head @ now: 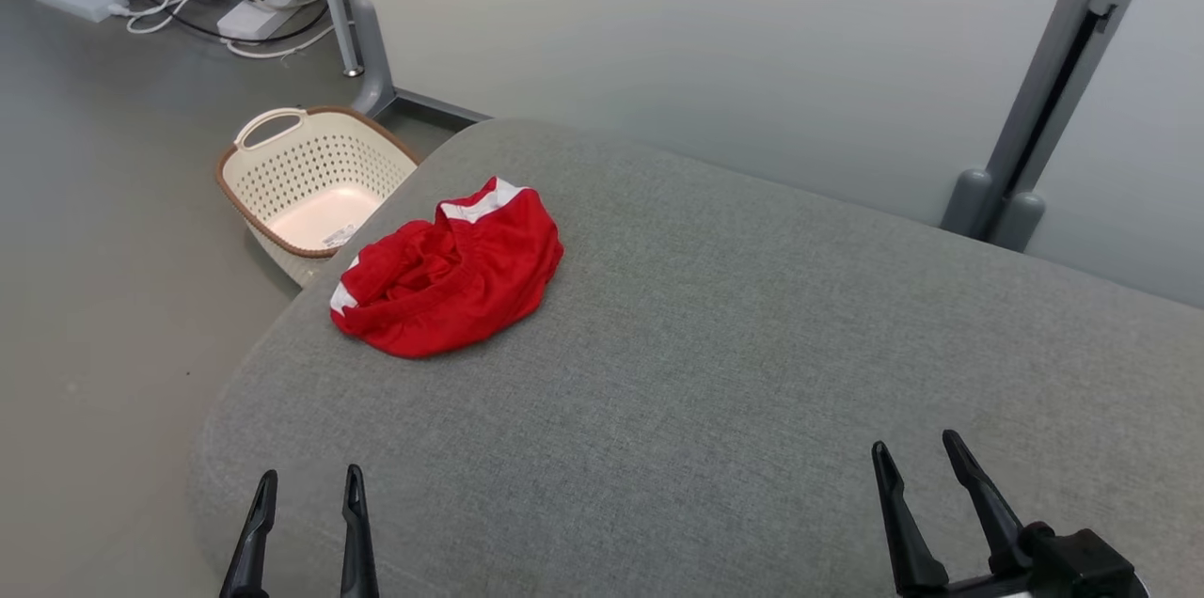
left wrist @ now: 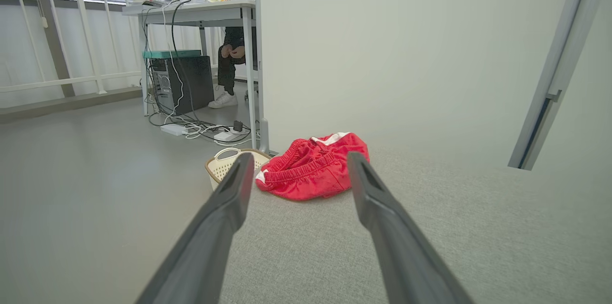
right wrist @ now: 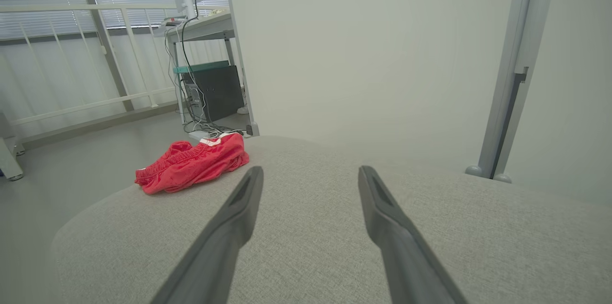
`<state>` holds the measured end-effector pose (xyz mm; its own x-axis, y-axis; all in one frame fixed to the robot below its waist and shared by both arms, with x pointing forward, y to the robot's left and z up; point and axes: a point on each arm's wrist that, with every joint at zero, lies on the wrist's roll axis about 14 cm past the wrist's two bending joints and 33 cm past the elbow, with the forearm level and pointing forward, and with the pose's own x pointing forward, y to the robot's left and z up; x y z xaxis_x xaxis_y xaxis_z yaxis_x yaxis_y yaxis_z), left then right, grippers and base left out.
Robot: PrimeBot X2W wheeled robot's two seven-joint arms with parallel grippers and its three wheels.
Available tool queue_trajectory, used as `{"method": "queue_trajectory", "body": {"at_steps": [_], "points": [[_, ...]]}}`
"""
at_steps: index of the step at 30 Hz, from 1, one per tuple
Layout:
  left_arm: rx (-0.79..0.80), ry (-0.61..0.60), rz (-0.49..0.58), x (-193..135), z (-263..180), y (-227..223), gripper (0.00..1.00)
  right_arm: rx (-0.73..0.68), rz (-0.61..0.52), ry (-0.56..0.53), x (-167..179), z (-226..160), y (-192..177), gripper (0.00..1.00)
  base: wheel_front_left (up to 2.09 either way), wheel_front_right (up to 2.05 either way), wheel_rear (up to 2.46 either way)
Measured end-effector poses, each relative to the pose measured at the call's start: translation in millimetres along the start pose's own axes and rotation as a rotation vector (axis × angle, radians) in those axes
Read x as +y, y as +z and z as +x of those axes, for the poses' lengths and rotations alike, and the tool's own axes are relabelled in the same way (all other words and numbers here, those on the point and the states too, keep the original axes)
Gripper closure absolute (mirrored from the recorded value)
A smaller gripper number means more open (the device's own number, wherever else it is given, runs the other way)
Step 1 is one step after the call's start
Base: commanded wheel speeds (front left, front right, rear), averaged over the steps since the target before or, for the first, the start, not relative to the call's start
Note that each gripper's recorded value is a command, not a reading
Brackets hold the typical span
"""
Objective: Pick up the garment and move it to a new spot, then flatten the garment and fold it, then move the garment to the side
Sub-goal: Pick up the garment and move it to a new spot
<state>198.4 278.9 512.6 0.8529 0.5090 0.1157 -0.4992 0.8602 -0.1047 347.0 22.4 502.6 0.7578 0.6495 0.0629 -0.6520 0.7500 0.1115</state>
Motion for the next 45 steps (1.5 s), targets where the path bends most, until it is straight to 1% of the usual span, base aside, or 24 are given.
{"method": "queue_trajectory", "body": {"at_steps": [4, 10, 14, 18, 21, 22, 23, 24, 27, 30, 34, 36, 38, 43, 45], "points": [[0.000, 0.045, 0.013, 8, -1, 3, 0.00, 0.022, 0.010, 0.040, 5, 11, -8, 0.00, 0.00, 0.00, 0.00], [-0.002, 0.067, 0.022, 11, 2, 6, 0.00, 0.048, 0.021, 0.061, 6, 17, -18, 0.00, 0.00, 0.00, 0.00], [-0.077, 0.035, 0.031, 11, 30, 27, 0.00, 0.078, 0.018, 0.061, 0, 15, -28, 0.00, 0.00, 0.00, 0.00], [-0.133, -0.063, 0.076, -1, 78, 46, 0.00, 0.096, -0.003, 0.024, -26, 15, -35, 0.00, 0.00, 0.00, 0.00], [-0.054, -0.123, 0.122, -6, 121, 42, 0.00, 0.115, -0.007, 0.011, -38, 15, -44, 0.00, 0.00, 0.00, 0.00], [0.073, -0.148, 0.134, -7, 150, 29, 0.00, 0.130, -0.011, 0.014, -44, 16, -50, 0.00, 0.00, 0.00, 0.00], [0.073, -0.148, 0.134, -7, 150, 29, 0.00, 0.130, -0.011, 0.014, -44, 16, -50, 0.00, 0.00, 0.00, 0.00], [0.127, -0.149, 0.137, -7, 162, 23, 0.00, 0.137, -0.014, 0.011, -49, 16, -53, 0.00, 0.00, 0.00, 0.00], [0.249, -0.149, 0.140, -12, 201, 12, 0.00, 0.146, -0.031, -0.010, -72, 21, -60, 0.00, 0.00, 0.00, 0.00], [0.380, -0.169, 0.090, -31, 231, -9, 0.00, 0.156, -0.042, -0.039, -95, 23, -68, 0.00, 0.00, 0.00, 0.00], [0.613, -0.184, -0.027, -59, 251, -58, 0.00, 0.187, -0.038, -0.057, -115, 23, -86, 0.00, 0.00, 0.00, 0.00], [0.697, -0.166, -0.017, -59, 258, -80, 0.00, 0.185, -0.035, -0.074, -126, 26, -91, 0.00, 0.00, 0.00, 0.00], [0.770, -0.141, -0.029, -60, 264, -102, 0.00, 0.181, -0.030, -0.090, -135, 30, -95, 0.00, 0.00, 0.00, 0.00], [0.922, -0.130, -0.097, -82, 265, -155, 0.00, 0.183, -0.010, -0.137, -154, 28, -107, 0.00, 0.00, 0.00, 0.00], [0.973, -0.127, -0.080, -84, 263, -174, 0.00, 0.186, -0.008, -0.156, -162, 26, -110, 0.00, 0.00, 0.00, 0.00]]}}
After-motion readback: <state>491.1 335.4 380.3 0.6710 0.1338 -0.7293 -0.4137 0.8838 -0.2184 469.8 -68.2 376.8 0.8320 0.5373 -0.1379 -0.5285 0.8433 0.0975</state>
